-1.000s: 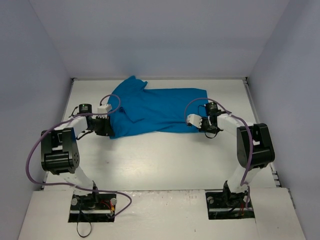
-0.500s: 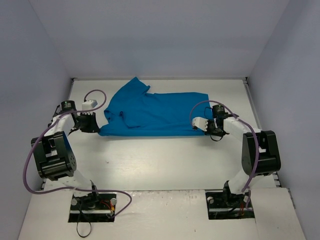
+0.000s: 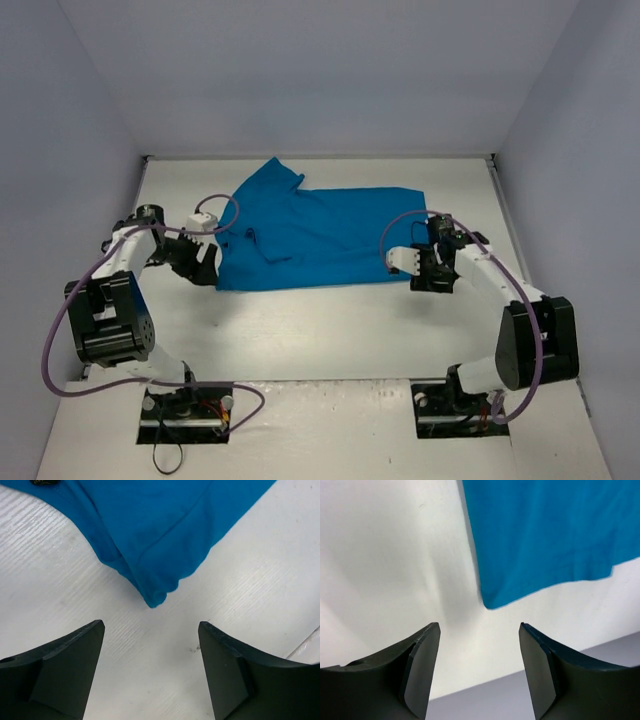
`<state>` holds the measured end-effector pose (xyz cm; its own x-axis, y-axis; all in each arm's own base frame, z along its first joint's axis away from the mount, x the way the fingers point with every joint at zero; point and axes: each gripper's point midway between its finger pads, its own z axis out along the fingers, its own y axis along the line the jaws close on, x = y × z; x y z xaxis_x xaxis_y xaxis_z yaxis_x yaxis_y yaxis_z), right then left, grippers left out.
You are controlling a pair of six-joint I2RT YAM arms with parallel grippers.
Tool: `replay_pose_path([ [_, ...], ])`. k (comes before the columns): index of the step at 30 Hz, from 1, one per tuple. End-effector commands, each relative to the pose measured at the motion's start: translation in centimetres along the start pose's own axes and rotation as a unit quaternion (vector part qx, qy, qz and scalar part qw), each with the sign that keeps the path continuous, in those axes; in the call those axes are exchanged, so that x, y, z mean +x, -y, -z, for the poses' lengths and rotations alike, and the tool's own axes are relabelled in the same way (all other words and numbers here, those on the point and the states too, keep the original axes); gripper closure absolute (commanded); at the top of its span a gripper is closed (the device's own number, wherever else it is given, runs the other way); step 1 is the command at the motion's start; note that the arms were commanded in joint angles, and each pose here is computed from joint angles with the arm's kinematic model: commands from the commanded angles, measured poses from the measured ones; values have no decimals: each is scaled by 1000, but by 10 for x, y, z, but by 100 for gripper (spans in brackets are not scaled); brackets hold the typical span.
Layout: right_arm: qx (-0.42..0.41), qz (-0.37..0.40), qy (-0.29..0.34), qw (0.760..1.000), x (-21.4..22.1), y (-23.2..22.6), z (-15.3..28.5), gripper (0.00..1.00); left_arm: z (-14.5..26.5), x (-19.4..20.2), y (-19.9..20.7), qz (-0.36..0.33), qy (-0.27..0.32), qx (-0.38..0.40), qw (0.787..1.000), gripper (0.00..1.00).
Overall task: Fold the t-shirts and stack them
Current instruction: Fold the flattened tshirt in 1/3 of the way, then grap the side of the flattened tshirt furthest away from the robot with both arms
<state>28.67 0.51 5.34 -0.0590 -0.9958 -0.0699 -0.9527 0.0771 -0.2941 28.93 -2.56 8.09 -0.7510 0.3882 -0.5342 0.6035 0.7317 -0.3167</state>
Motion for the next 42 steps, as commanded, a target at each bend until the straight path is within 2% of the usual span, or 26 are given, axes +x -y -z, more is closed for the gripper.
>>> replay_pose_path([
  [1, 65, -25, 70, 995, -30, 35, 59, 37, 31, -20, 15, -86, 33, -9, 996, 27],
  [3, 85, -46, 120, 988, -49, 53, 76, 42, 37, -40, 14, -84, 55, -8, 995, 27],
  [6, 74, -87, 165, 980, -71, 74, 78, 59, 43, -75, 7, -63, 94, -14, 993, 27],
  [8, 41, -128, 170, 976, -79, 87, 58, 82, 40, -94, 14, -41, 108, -4, 993, 32],
  [9, 23, -143, 165, 976, -81, 90, 44, 89, 36, -102, 17, -34, 111, -10, 993, 35],
  [11, 0, -154, 157, 976, -81, 93, 23, 97, 31, -114, 14, -11, 123, -31, 992, 42],
  [13, -25, -186, 152, 970, -82, 103, -6, 100, 29, -143, -7, 25, 166, -99, 981, 52],
  [16, -7, -260, 189, 947, -86, 158, -7, 100, 23, -189, -35, 51, 210, -142, 966, 53],
  [17, 2, -276, 200, 940, -88, 175, -6, 100, 29, -212, -43, 61, 230, -149, 960, 50],
  [18, 10, -296, 214, 931, -92, 197, -6, 98, 18, -219, -57, 86, 226, -155, 958, 45],
  [19, 5, -313, 215, 925, -87, 206, -17, 91, 32, -250, -62, 93, 255, -165, 948, 45],
  [21, 27, -330, 237, 913, -90, 235, -7, 86, 11, -267, -85, 107, 255, -157, 948, 40],
  [24, 38, -336, 253, 907, -95, 257, -7, 77, 3, -314, -108, 88, 307, -145, 936, 26],
  [26, 44, -338, 260, 904, -96, 265, -4, 72, -7, -339, -116, 69, 341, -121, 930, 21],
  [30, 43, -355, 267, 895, -88, 270, -8, 58, -36, -363, -134, 79, 367, -92, 922, 20],
  [33, 28, -388, 282, 877, -80, 275, -17, 48, -47, -390, -139, 63, 410, -63, 908, 20],
  [34, 26, -415, 282, 864, -63, 280, -24, 46, -62, -402, -129, 57, 413, -49, 908, 20],
  [38, 14, -471, 292, 832, -39, 290, -38, 43, -94, -416, -126, 52, 418, -25, 907, 22],
  [42, 13, -485, 288, 825, -22, 291, -48, 41, -119, -417, -121, 41, 413, -23, 910, 22],
])
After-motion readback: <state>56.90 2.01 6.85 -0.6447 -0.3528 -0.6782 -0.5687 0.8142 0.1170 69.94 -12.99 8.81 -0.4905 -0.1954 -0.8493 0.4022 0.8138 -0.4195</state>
